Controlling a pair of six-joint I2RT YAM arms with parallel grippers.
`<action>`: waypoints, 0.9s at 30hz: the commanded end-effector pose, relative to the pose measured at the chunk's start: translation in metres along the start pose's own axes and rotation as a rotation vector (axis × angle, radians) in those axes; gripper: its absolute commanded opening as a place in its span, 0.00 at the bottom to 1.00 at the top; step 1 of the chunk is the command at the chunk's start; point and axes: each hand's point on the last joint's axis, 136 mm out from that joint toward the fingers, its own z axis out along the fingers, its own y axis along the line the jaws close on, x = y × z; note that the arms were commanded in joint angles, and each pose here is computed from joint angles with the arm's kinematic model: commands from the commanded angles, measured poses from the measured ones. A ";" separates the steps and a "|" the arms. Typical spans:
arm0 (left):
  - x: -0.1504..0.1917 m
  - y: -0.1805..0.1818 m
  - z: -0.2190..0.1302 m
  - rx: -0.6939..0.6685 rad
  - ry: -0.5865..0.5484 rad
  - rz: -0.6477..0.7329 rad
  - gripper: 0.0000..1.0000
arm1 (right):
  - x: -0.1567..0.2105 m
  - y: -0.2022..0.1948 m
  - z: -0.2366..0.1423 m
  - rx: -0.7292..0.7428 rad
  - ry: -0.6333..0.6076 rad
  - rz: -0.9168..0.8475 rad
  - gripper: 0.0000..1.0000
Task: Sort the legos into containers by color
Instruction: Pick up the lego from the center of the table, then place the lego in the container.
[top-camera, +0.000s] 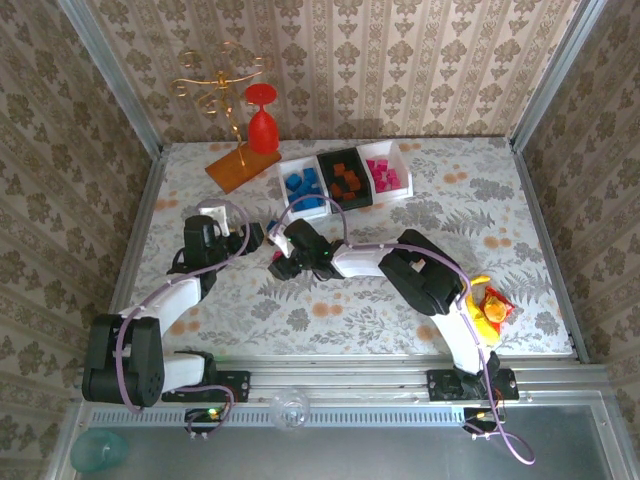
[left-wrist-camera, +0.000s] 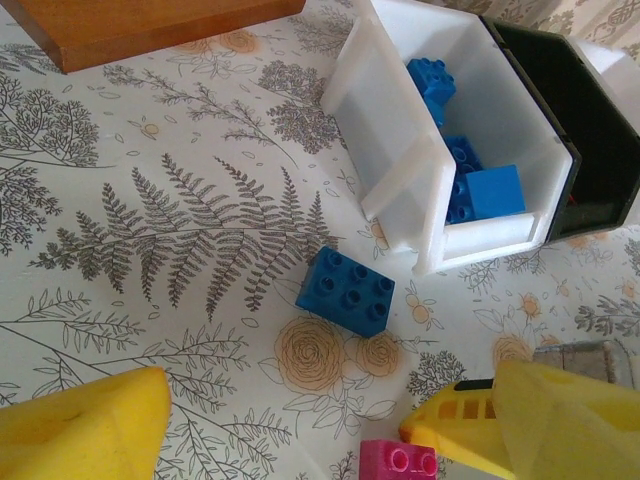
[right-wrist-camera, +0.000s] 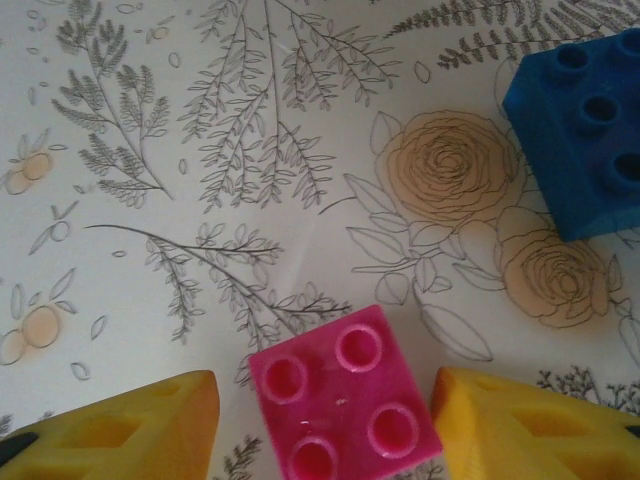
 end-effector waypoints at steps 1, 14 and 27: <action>-0.002 -0.001 -0.001 0.011 -0.020 -0.016 0.85 | 0.017 -0.008 0.013 0.018 0.057 -0.010 0.54; -0.001 -0.028 0.009 0.155 0.001 0.000 0.84 | -0.027 -0.022 -0.056 -0.027 -0.101 0.104 0.28; 0.027 -0.132 0.016 0.414 0.037 0.308 0.82 | -0.011 -0.191 -0.191 0.391 -0.223 0.481 0.29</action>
